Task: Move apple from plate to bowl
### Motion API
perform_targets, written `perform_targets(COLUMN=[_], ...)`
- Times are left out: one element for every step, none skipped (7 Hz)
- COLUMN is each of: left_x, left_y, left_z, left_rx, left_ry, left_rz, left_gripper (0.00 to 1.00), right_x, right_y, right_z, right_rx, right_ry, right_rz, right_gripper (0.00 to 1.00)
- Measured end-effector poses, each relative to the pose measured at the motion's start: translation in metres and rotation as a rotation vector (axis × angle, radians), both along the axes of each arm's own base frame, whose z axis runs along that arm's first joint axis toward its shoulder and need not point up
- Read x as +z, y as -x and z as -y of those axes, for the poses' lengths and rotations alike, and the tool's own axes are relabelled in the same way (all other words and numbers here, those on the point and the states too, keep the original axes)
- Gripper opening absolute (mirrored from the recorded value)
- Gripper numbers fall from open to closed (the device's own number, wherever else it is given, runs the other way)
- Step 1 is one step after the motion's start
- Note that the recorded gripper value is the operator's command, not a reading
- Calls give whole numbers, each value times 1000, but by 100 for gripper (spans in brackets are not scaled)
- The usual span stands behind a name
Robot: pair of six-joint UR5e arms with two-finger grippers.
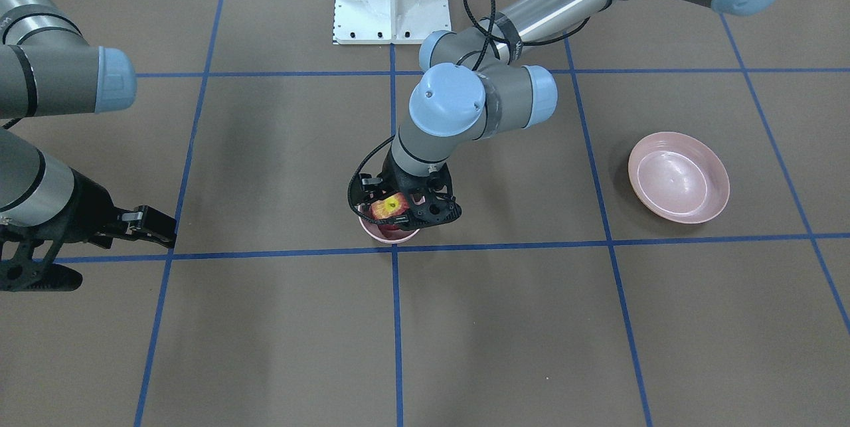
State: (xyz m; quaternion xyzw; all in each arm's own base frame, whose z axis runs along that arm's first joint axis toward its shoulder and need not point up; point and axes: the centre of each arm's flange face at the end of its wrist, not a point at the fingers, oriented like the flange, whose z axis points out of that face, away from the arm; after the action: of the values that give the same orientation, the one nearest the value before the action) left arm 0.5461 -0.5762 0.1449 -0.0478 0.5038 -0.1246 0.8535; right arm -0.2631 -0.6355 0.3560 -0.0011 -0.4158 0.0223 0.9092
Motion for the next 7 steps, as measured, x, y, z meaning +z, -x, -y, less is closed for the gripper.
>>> perform_targets(left_x=[1, 14, 41, 79, 120, 165, 213], left_y=[38, 86, 143, 203, 259, 319, 376], left_z=[6, 3, -7, -16, -16, -11, -8], left_rx=[-20, -29, -27, -14, 10, 49, 91], left_ry=[-5, -31, -81, -141, -188, -224, -265], left_rz=[23, 58, 95, 136, 170, 191, 213], left_gripper=[99, 99, 99, 99, 99, 99, 99], right_x=[17, 41, 63, 84, 102, 113, 125], right_y=[-6, -10, -14, -20, -32, -51, -76], right_z=[-3, -7, -9, -11, -12, -11, -10], right_rx=[13, 27, 43, 62, 76, 83, 64], right_ry=[-42, -76, -100, -105, -98, -96, -111], right_rz=[-20, -47, -85, -129, -154, -162, -164], right_gripper=[100, 100, 100, 100, 100, 100, 100])
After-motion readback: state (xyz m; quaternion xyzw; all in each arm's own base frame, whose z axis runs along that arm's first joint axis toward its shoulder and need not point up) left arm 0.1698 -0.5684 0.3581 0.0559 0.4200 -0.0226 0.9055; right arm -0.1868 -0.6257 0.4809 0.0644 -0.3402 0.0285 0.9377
